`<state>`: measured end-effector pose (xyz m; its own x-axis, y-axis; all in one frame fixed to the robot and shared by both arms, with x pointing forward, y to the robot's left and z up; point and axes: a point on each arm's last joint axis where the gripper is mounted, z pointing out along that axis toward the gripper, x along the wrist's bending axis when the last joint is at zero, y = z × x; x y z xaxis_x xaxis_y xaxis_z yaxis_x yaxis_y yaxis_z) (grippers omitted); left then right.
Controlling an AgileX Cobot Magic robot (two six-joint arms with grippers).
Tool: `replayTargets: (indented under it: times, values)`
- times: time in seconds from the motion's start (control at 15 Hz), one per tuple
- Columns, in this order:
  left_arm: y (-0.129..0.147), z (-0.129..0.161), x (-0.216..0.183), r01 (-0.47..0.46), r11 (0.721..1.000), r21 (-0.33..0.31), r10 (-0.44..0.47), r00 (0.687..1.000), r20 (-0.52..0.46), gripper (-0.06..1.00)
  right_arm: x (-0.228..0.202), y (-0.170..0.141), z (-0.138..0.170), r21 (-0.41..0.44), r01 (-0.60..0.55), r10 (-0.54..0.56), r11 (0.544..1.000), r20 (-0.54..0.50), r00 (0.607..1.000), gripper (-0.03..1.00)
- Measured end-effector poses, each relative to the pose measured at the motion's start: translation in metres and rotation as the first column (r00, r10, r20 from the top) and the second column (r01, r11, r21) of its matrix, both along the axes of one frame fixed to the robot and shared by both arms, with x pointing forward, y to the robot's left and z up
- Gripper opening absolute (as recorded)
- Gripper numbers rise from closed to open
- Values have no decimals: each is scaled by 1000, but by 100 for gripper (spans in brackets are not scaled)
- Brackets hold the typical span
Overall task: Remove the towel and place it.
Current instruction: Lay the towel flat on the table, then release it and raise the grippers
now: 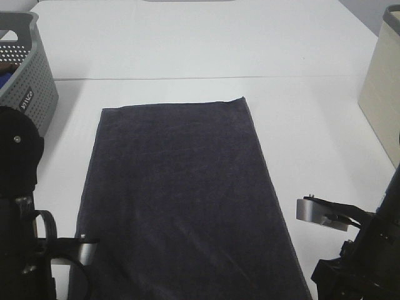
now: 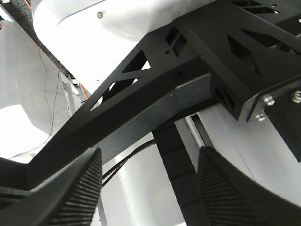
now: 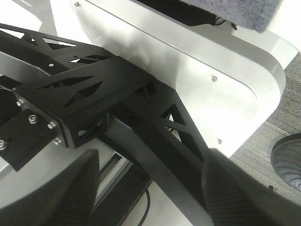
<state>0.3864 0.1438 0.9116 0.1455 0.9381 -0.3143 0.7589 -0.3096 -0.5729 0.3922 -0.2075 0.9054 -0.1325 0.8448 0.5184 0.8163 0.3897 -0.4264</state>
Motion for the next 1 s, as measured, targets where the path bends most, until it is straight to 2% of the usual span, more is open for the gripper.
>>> replayTargets:
  times: [0.2, 0.4, 0.6, 0.73, 0.8, 0.87, 1.0]
  values:
    - [-2, 5, 1, -5, 1000, -17, 5, 1000, 16, 57, 3, 1, 3, 6, -1, 1, 1000, 15, 1000, 62]
    - [-11, 35, 16, 5, 994, -108, 11, 989, 146, 57, 27, 7, 29, 38, 15, -21, 999, 171, 985, 62]
    - [-17, 72, 32, 60, 983, -172, -3, 949, 314, 57, 49, 11, 65, 48, 40, -54, 998, 341, 939, 62]
    - [-14, 90, 48, 114, 983, -143, -42, 901, 432, 60, 60, 7, 87, -2, 25, -21, 1000, 463, 886, 67]
    - [-12, 98, 60, 124, 984, -127, -43, 861, 507, 60, 63, 2, 98, -42, 17, 7, 999, 513, 858, 73]
    - [-10, 104, 73, 120, 986, -118, -29, 812, 583, 61, 63, -3, 105, -92, 16, 38, 996, 550, 834, 77]
    - [-4, 112, 98, 102, 989, -111, 9, 691, 723, 61, 64, -11, 116, -165, 31, 78, 986, 615, 785, 81]
